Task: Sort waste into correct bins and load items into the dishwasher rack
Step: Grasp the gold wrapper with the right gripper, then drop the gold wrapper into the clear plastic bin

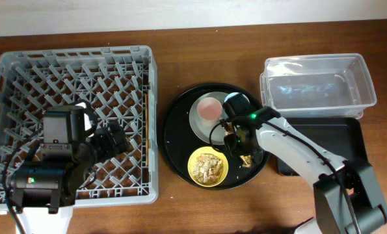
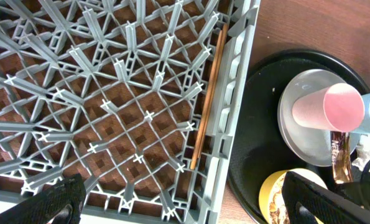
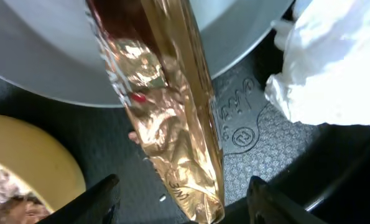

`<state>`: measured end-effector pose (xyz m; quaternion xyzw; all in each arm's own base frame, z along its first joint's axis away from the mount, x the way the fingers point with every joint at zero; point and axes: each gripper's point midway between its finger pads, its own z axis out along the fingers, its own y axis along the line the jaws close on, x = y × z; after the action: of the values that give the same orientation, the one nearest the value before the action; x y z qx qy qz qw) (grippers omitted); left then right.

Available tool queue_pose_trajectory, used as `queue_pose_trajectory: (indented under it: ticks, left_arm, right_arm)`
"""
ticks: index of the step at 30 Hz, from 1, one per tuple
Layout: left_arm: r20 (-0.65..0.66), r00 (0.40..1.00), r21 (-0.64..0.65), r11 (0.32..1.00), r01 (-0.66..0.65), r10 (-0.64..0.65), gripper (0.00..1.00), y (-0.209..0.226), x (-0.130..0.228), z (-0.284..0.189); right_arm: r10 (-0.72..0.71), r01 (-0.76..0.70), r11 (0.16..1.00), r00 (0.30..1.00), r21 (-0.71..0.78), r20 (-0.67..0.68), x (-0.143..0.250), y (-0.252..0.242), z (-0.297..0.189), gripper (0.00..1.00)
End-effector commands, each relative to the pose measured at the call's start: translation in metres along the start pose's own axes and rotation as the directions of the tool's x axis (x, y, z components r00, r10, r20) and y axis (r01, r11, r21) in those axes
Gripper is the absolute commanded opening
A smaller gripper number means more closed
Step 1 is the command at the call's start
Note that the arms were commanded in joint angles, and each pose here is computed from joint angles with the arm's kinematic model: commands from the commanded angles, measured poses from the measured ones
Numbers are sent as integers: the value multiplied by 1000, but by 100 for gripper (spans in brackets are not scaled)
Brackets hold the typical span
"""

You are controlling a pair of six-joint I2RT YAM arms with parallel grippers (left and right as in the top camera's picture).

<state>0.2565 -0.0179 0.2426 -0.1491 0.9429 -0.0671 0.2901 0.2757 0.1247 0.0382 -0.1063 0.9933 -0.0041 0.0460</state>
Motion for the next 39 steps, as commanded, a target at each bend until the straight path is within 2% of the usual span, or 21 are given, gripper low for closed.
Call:
queue_pose_trajectory:
  ticks: [1,2,4,7,9,10,11,12,17,20,22,25,27,29,30,31,32,33,36,38,39]
  left_arm:
    - [11,1000,4,1000,11,-11,99,0,-3,-3]
    - [11,1000,4,1000,11,-11,99,0,-3,-3]
    - [11,1000,4,1000,11,-11,99,0,-3,-3]
    - [11,1000,4,1000,11,-11,99,0,-3,-3]
    - [11,1000,4,1000,11,-11,99,0,-2,-3]
    - [11,1000,4,1000,11,-11,99,0,-3,-3]
    - [11,1000,4,1000,11,-11,99,0,-3,-3]
    - [11,1000,4,1000,11,-11,99,0,-3,-3]
    - [11,1000,4,1000,11,-11,99,0,-3,-3]
    - [11,1000,4,1000,11,-11,99,0,-2,-3]
    - [11,1000,4,1000,11,-11,99,0,-3,-3]
    - [11,1000,4,1000,11,-11,99,0,-2,-3]
    - [11,1000,4,1000,11,-11,99,0,-3,-3]
    - [11,1000,4,1000,11,-11,99,0,-3,-3]
    - [11,1000,4,1000,11,-11,99,0,-3,-3]
    - [11,1000,4,1000,11,-11,99,0,-3,-3]
    - [11,1000,4,1000,11,-11,99,0,-3,-3]
    - [11,1000,4,1000,11,-11,99,0,-2,-3]
    - [11,1000,4,1000,11,-11,99,0,-2,-3]
    - [11,1000,4,1000,11,-11,99,0,-3,-3]
    - [11,1000,4,1000,11,-11,99,0,-3,-3]
  right_arm:
    - [3,-3,1000,1000,18,6,2,-4,14,66]
    - [3,-4,1000,1000,16,13,2,-4,17,63]
    - [11,-11,1000,1000,16,7,5,-4,20,47]
    - [10,-9,1000,1000,20,-14,11,-5,21,47]
    - [9,-9,1000,1000,23,-28,16,-6,25,41]
    - [9,-8,1000,1000,23,-29,17,-6,25,28]
    - [9,-8,1000,1000,23,-29,16,-6,23,9]
    - [8,-7,1000,999,25,-37,13,-6,13,4]
    - [-10,11,1000,994,-7,108,-33,-1,-124,4]
    - [49,-44,999,972,-26,228,-60,-12,-151,4]
    - [265,-261,964,916,-56,302,-85,-62,-154,4]
    - [556,-557,824,754,-109,349,-97,-149,-152,4]
    - [660,-622,750,683,-224,314,-109,-180,-137,4]
    - [720,-662,694,633,-285,284,-120,-200,-120,5]
    - [777,-714,630,576,-306,254,-124,-210,-108,5]
    - [795,-730,607,558,-316,239,-130,-216,-94,26]
    - [793,-728,609,561,-313,238,-134,-218,-86,62]
    - [770,-708,638,589,-302,246,-136,-220,-80,85]
    - [647,-580,761,658,-289,384,-143,-220,-132,93]
    - [568,-503,823,715,-264,408,-123,-194,-181,91]
    - [486,-423,874,777,-240,400,-103,-166,-198,83]
